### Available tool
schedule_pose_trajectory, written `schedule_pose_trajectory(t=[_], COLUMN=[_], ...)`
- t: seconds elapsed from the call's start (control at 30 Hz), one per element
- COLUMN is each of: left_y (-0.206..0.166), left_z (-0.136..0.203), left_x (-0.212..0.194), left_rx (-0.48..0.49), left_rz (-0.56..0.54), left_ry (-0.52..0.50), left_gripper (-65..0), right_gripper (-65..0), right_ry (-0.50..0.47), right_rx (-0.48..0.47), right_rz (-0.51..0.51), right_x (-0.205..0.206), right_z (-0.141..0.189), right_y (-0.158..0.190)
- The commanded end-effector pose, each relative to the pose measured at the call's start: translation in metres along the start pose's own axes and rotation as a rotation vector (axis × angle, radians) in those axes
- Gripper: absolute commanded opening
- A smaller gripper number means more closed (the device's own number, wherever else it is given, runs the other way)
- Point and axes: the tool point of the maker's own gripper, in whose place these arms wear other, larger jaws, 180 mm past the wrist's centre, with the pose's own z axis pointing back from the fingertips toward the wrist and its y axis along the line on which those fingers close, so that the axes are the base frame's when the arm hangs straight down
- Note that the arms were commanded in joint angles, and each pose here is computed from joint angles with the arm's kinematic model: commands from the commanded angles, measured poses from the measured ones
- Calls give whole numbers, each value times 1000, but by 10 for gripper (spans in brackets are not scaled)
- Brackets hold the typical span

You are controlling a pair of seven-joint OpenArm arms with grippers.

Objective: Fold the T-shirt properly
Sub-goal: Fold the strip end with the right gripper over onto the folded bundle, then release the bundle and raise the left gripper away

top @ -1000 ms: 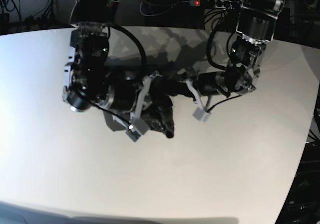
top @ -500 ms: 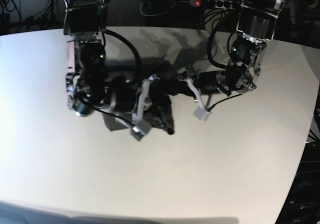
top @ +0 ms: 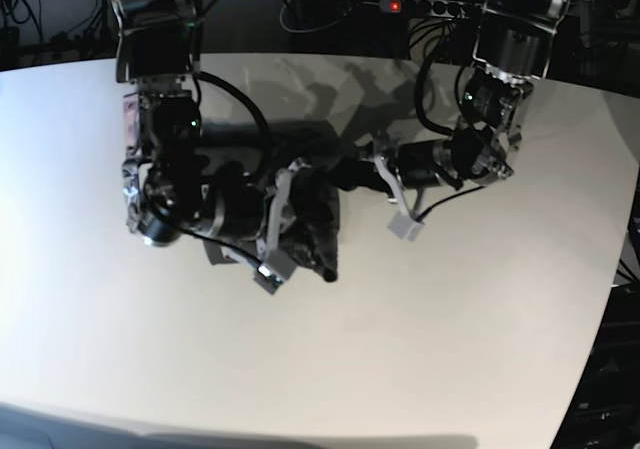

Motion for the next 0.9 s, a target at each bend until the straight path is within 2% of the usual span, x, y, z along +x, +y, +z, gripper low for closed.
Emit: schedule_pose_trajectory(t=[0.0, 0.27, 0.67, 0.77, 0.87], left_y=[-2, 1, 2, 3, 3], left_z=[-1, 2, 3, 3, 3], left_x=[-5, -6, -4, -4, -4], left_rx=[-7, 2, 5, 6, 6], left_rz=[14, 13, 8, 8, 8], left_ry=[22, 25, 23, 24, 24], left_gripper=[-628, -628, -628, -628, -628], right_gripper=[-643, -643, -634, -553, -440], right_ry=[-62, -28, 0, -4, -29], right_rx=[4, 10, 66, 62, 58], right_rz=[29, -39, 3, -3, 0], right_x=[21, 5, 4, 4, 10], right_z=[6, -4, -19, -18, -17], right_y=[-1, -20, 0, -2, -4])
